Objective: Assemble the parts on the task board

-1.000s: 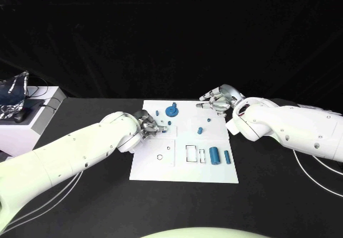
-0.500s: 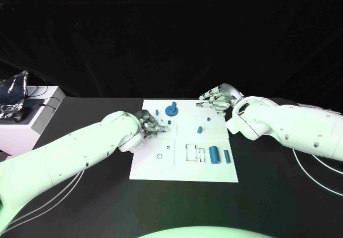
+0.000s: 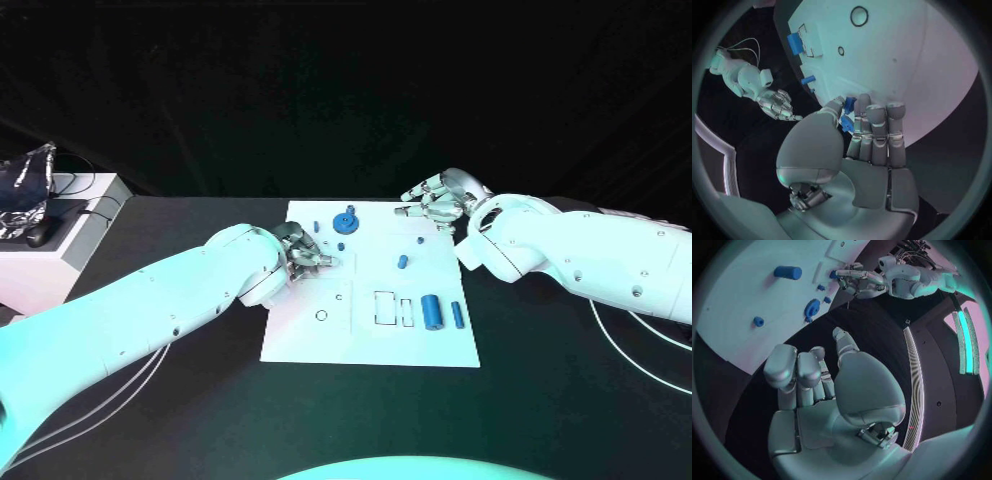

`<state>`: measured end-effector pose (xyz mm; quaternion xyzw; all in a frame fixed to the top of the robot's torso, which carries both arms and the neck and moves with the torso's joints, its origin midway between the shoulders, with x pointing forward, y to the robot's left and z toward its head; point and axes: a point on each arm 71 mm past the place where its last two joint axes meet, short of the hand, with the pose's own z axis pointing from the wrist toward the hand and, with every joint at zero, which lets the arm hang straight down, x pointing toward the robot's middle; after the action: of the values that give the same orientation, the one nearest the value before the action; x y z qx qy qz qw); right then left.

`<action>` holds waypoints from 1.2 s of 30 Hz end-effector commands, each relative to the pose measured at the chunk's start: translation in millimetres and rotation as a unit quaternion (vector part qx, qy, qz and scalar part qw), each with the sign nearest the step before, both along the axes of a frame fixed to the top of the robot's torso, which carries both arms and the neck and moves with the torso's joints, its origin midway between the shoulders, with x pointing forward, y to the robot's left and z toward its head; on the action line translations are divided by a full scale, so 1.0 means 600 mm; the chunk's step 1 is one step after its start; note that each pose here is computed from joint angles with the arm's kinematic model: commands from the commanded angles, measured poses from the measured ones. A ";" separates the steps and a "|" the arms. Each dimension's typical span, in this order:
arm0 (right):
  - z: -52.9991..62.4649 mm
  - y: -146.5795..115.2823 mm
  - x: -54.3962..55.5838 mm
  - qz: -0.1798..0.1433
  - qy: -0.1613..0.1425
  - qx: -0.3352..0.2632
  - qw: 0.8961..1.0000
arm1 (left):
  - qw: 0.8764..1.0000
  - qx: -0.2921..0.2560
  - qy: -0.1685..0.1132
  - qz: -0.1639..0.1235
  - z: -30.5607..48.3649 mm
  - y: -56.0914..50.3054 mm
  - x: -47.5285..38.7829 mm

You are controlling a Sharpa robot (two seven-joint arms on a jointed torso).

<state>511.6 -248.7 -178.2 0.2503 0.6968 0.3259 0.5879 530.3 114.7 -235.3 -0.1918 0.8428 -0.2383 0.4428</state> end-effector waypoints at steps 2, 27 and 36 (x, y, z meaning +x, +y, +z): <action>0.000 0.003 -0.001 0.008 -0.003 -0.005 1.000 | 1.000 0.002 0.010 -0.004 -0.004 -0.002 -0.001; 0.000 0.001 -0.001 0.008 0.000 -0.005 1.000 | 1.000 0.012 0.028 -0.005 -0.011 -0.006 0.003; -0.001 0.001 -0.001 0.010 0.003 -0.006 1.000 | 0.999 0.002 0.030 -0.011 -0.009 -0.009 -0.001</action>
<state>511.5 -249.5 -178.2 0.2486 0.6980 0.3243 0.5880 532.4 110.3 -235.3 -0.1908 0.8502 -0.2371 0.4296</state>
